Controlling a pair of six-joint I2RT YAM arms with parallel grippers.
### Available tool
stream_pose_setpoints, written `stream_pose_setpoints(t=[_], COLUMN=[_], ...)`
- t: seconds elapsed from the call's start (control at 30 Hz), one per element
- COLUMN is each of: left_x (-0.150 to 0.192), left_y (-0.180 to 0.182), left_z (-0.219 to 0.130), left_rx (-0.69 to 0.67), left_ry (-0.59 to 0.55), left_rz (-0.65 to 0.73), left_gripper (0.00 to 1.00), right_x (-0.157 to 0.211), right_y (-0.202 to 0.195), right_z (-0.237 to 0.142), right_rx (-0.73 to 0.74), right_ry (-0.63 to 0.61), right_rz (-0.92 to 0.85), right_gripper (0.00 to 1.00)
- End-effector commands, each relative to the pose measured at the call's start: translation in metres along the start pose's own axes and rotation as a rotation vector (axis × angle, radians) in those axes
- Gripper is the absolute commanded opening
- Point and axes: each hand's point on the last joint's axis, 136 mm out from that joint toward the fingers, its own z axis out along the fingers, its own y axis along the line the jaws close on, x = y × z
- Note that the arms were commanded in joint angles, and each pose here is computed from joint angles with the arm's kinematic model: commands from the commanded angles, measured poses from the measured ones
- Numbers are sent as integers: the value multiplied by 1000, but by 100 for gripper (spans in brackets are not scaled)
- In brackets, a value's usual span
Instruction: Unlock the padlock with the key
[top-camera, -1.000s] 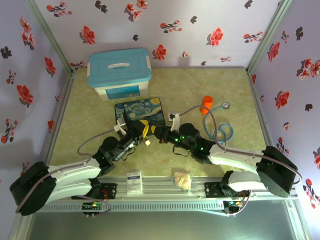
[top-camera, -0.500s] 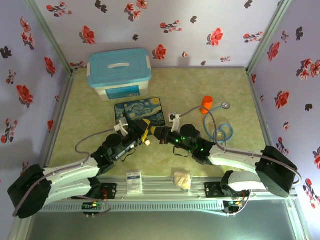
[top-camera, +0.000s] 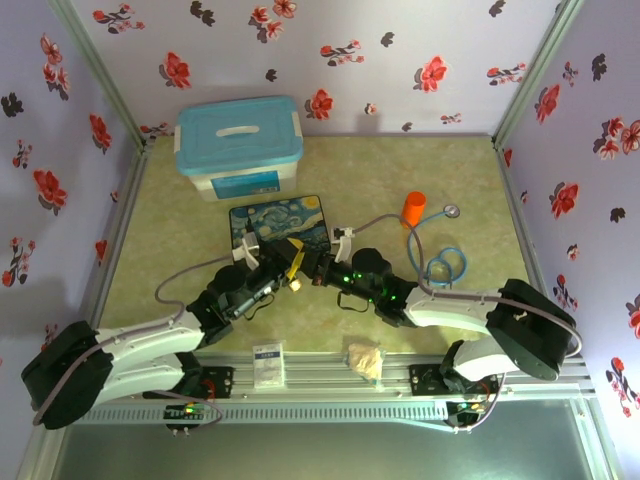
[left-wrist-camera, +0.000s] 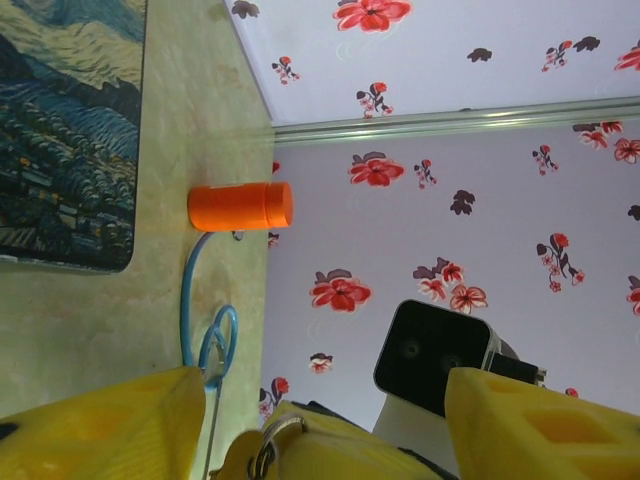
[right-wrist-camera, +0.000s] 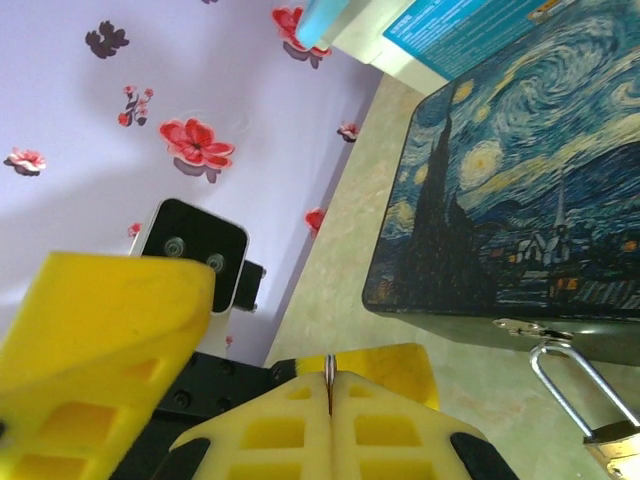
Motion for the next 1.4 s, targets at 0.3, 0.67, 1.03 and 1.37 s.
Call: stream_pose_setpoints(t=[0.3,0.67,1.03,1.37], left_x=[2,1,2,-4], left_y=[-5,18,23,32], left_z=[-4,0,10,13], left_rx=[51,-28,-100,-129], left_ry=[18,22,48,52], left_rz=[-8,14,125,154], left_gripper=[40,42,62,46], right_x=[-15,-11,7,20], right_y=[-28,-19,-22,-26], right_z=[-7,-9,-1,6], right_rx=[182,134,149,185], right_ry=[-81,-55,34,98], right_rz=[100,70,49,30], right_gripper=[0,0,0,0])
